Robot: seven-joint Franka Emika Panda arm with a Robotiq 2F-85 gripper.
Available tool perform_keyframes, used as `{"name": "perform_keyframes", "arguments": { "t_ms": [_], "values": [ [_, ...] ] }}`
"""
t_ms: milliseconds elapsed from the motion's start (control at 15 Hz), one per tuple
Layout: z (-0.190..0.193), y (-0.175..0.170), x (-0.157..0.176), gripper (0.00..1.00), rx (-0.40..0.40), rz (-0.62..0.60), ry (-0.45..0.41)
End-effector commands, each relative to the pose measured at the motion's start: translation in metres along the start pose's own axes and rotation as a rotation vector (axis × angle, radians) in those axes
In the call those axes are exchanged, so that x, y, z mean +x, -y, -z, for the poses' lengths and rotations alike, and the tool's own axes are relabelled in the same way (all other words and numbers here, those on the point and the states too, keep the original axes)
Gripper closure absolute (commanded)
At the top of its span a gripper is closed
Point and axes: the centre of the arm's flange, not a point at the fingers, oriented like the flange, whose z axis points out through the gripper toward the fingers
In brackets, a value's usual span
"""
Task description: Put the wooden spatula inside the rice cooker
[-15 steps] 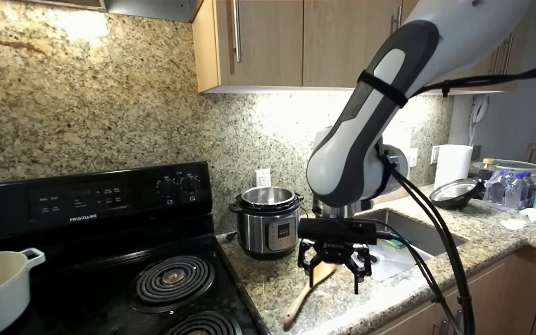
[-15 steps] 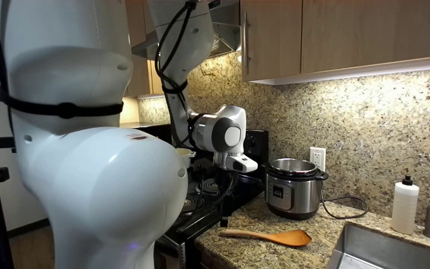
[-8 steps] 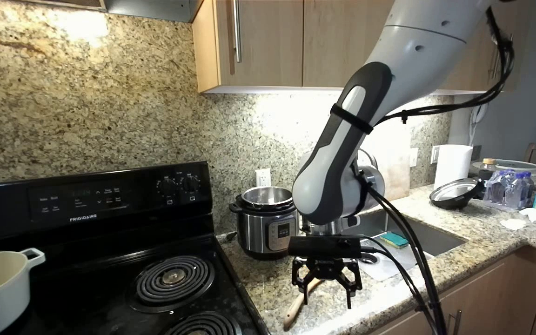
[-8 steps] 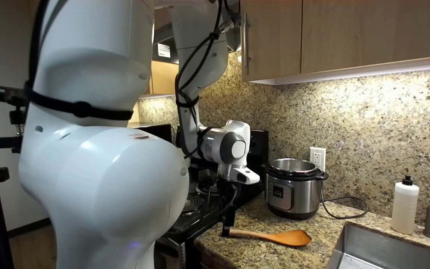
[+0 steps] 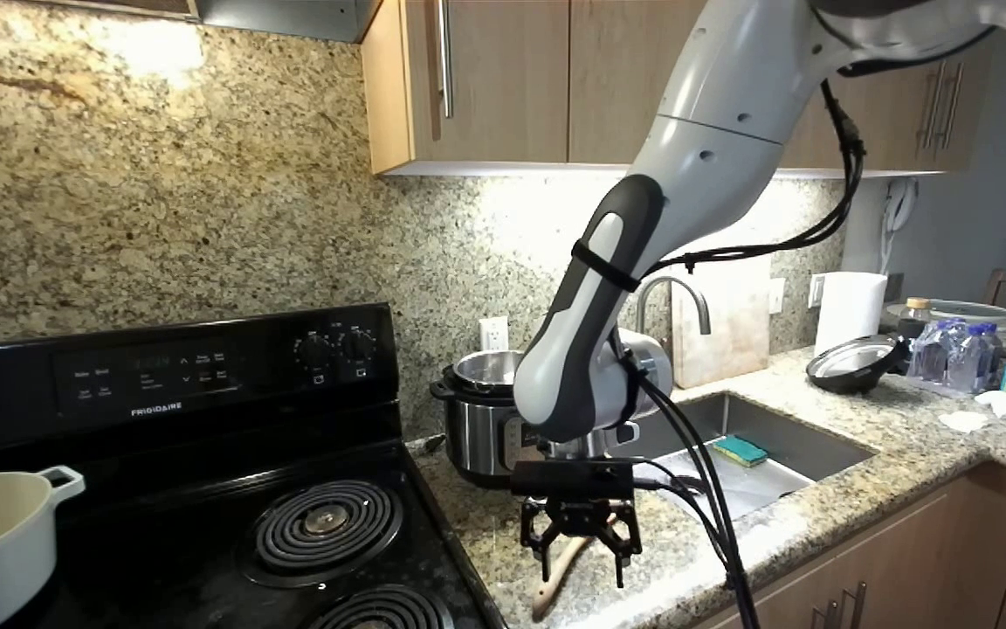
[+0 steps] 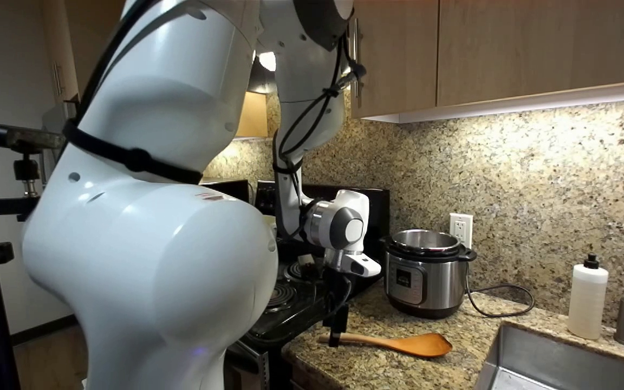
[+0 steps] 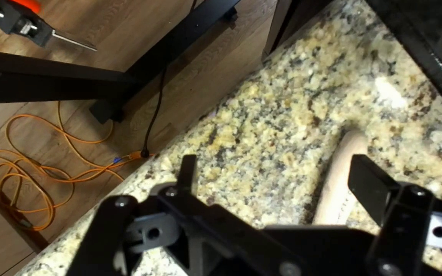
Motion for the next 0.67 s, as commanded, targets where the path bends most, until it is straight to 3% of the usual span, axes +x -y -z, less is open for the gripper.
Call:
{"name": "perform_keyframes", "arguments": {
  "t_ms": [0,533,600],
  "values": [
    [-0.013,0.028,0.016,0.0,0.0,0.037,-0.021],
    [-0.046,0.041,0.04,0.0,-0.025,0.056,-0.013],
    [-0.049,0.041,0.042,0.09,-0.031,0.059,-0.015]
  ]
}}
